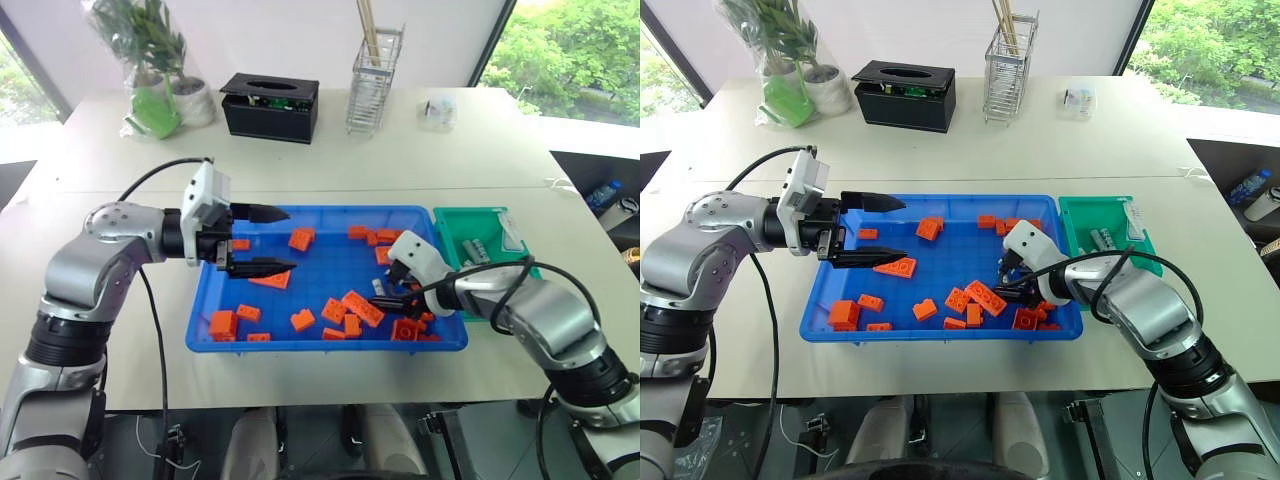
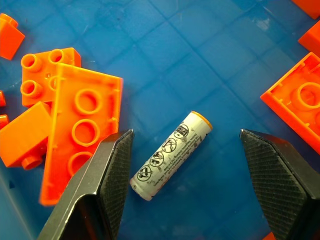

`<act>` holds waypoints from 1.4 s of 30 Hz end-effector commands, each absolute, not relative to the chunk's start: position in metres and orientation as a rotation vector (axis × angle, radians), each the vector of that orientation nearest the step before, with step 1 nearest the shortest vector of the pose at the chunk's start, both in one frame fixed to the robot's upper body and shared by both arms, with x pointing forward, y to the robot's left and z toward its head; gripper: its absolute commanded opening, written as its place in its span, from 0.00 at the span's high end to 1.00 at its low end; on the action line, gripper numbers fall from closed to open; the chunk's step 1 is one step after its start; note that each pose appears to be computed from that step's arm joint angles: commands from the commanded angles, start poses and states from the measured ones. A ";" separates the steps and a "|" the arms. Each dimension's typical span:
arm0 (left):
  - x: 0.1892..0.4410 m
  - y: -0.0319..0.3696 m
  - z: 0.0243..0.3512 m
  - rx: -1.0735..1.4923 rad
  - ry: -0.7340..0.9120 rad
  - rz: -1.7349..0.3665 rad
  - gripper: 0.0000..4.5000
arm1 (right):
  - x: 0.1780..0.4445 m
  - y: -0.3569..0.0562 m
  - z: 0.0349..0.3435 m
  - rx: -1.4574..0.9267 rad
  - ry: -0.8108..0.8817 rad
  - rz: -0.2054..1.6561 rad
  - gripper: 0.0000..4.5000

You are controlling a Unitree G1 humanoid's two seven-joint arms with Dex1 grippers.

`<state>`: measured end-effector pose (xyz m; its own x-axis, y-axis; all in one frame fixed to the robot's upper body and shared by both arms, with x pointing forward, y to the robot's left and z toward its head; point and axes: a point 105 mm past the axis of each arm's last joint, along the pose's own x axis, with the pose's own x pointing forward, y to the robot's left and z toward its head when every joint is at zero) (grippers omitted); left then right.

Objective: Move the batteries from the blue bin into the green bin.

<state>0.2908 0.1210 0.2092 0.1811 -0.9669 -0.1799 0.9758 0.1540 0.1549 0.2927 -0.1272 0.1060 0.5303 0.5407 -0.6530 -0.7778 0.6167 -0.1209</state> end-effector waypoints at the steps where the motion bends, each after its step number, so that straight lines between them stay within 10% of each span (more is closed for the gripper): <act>1: 0.289 0.123 0.222 0.289 -0.009 -1.389 0.00 | 0.288 -0.131 0.106 -0.435 0.615 0.819 0.23; 9: 0.289 0.122 0.221 0.286 -0.011 -1.394 0.00 | 0.284 -0.121 0.108 -0.429 0.590 0.847 0.98; 21: 0.286 0.125 0.217 0.288 0.011 -1.414 0.00 | 0.311 -0.179 0.222 -0.302 0.379 0.662 0.99; 29: 0.288 0.139 0.218 0.293 0.031 -1.393 0.00 | 0.306 -0.252 0.210 -0.402 0.460 0.455 0.99; 37: 0.294 0.154 0.228 0.293 0.025 -1.346 0.00 | 0.305 -0.255 0.215 -0.433 0.353 0.529 0.10; 42: 0.293 0.170 0.235 0.303 0.035 -1.309 0.00 | 0.278 -0.262 0.244 -0.574 0.180 0.788 0.10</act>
